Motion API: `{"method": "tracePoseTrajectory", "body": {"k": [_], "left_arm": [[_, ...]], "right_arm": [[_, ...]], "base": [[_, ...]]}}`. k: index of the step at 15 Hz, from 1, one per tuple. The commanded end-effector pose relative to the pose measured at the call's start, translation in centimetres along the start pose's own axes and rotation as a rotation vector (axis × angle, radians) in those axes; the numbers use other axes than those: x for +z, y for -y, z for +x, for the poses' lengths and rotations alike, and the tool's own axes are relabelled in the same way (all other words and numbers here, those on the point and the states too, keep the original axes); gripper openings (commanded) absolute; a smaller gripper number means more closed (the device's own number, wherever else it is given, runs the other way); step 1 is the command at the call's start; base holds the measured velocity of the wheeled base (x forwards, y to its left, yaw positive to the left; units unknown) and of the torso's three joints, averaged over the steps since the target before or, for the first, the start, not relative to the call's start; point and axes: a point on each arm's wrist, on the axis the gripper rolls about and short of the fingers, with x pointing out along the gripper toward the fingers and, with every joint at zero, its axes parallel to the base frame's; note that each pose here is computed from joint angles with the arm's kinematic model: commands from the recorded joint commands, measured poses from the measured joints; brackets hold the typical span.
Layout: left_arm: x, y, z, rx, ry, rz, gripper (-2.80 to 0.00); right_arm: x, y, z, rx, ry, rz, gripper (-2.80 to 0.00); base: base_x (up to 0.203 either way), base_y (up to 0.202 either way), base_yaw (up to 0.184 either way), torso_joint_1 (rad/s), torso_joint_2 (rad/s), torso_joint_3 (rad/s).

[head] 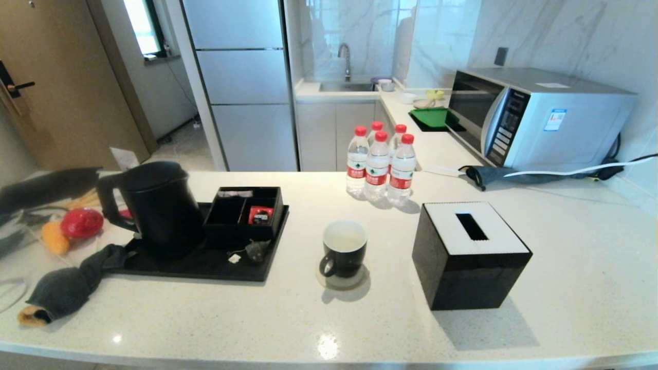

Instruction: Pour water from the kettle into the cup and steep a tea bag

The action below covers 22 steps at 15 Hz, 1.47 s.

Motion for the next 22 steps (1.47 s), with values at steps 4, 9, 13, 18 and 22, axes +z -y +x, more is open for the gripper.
{"method": "tracePoseTrajectory", "body": {"k": [4, 9, 13, 18, 22], "left_arm": [[4.6, -0.1, -1.3, 0.045, 0.104, 0.011, -2.80], [9.5, -0.2, 2.2, 0.084, -0.079, 0.032, -2.80], [12.5, -0.2, 7.9, 0.179, -0.255, 0.013, -2.80], [12.9, -1.5, 10.9, 0.458, -0.339, -0.042, 0.00], [11.4, -3.6, 14.0, 0.603, -0.409, -0.073, 0.00]], "right_arm": [[0.0, 0.0, 0.0, 0.000, 0.001, 0.000, -2.80], [0.0, 0.0, 0.0, 0.000, 0.000, 0.001, -2.80], [0.0, 0.0, 0.0, 0.000, 0.001, 0.001, -2.80], [0.0, 0.0, 0.0, 0.000, 0.001, 0.001, -2.80], [0.0, 0.0, 0.0, 0.000, -0.001, 0.001, -2.80]], "base": [[0.000, 0.000, 0.000, 0.000, 0.00, 0.000], [0.000, 0.000, 0.000, 0.000, 0.00, 0.000], [0.000, 0.000, 0.000, 0.000, 0.00, 0.000], [0.000, 0.000, 0.000, 0.000, 0.00, 0.000], [0.000, 0.000, 0.000, 0.000, 0.00, 0.000]]}}
